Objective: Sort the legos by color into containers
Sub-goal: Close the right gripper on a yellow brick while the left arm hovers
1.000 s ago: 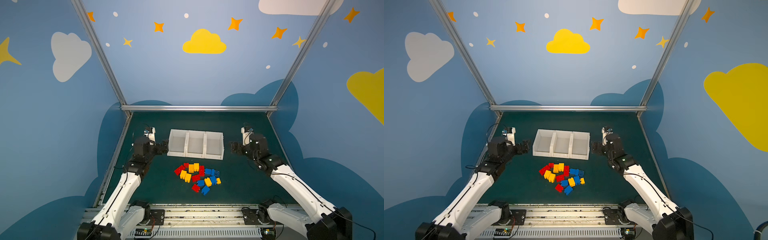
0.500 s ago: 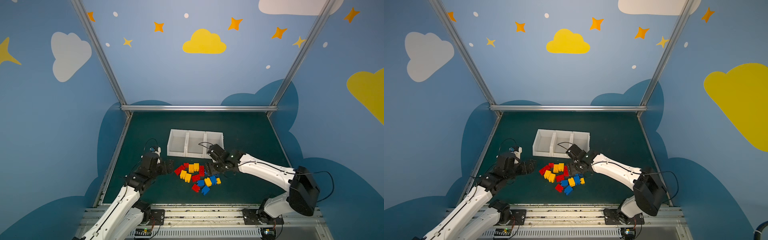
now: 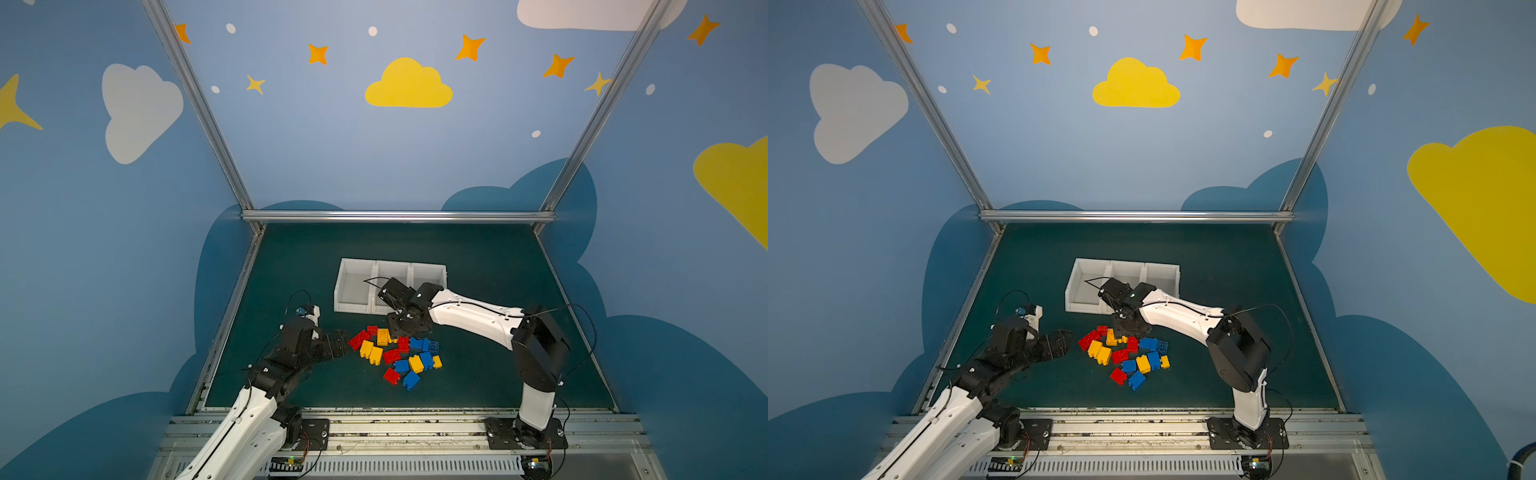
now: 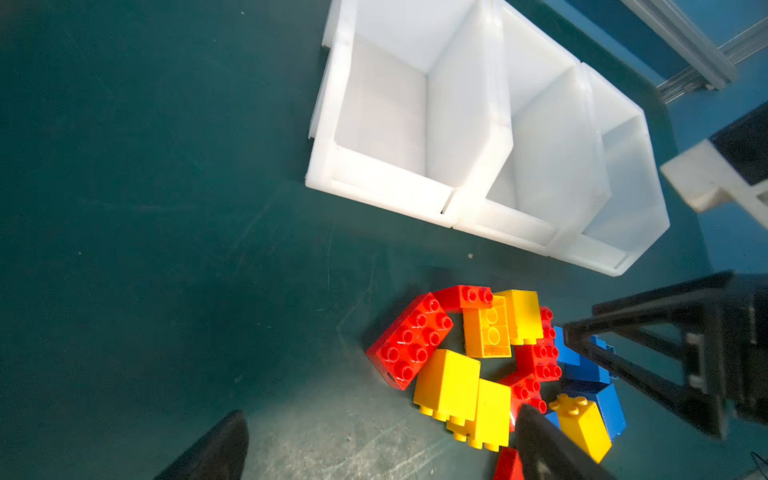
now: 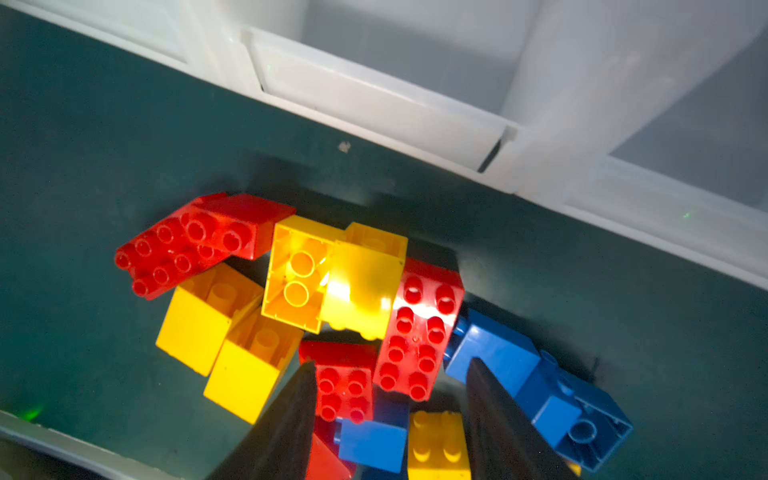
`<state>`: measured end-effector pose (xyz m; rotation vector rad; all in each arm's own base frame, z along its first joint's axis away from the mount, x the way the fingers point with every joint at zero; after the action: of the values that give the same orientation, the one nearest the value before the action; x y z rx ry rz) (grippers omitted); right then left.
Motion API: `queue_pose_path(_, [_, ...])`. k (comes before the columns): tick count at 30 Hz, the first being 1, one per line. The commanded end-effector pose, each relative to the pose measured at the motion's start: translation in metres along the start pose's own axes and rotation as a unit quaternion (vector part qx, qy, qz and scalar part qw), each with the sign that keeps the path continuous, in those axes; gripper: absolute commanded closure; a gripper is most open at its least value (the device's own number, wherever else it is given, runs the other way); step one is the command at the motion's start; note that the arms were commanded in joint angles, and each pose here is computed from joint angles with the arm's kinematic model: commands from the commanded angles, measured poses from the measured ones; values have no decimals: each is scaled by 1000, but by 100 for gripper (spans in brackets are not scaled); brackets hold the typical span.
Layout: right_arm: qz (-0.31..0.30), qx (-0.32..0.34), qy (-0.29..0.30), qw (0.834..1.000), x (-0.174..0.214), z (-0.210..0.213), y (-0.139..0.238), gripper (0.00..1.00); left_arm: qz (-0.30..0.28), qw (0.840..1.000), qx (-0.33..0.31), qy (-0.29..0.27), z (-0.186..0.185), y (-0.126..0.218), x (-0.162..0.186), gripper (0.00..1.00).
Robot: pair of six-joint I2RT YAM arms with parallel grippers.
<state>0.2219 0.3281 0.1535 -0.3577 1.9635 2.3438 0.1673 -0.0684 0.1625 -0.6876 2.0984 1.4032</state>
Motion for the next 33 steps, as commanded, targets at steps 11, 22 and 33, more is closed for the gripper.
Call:
queue_pose_path(11, [26, 26, -15, 999, -4, 15, -13, 46, -14, 999, 32, 12, -4, 2, 3, 1])
queue_pose_path(22, [43, 37, -22, 998, -4, 18, -26, 49, -14, 999, 41, 19, -4, 3, 8, 1])
queue_pose_path(33, [45, 42, -27, 998, -6, 18, -32, 56, -12, 999, 46, 21, -5, 2, 9, 1])
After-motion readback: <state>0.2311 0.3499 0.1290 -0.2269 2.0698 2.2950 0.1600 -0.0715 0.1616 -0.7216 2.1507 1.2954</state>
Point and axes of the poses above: each gripper's point midway between its finger pads, its own y axis back along the fingers, its own z axis along the line the jaws close on, x = y × z, the point moved 8 cm from there along y, back along the fingers, and after that the axes turned 10 degrees about -y, right-handed, at the moved point
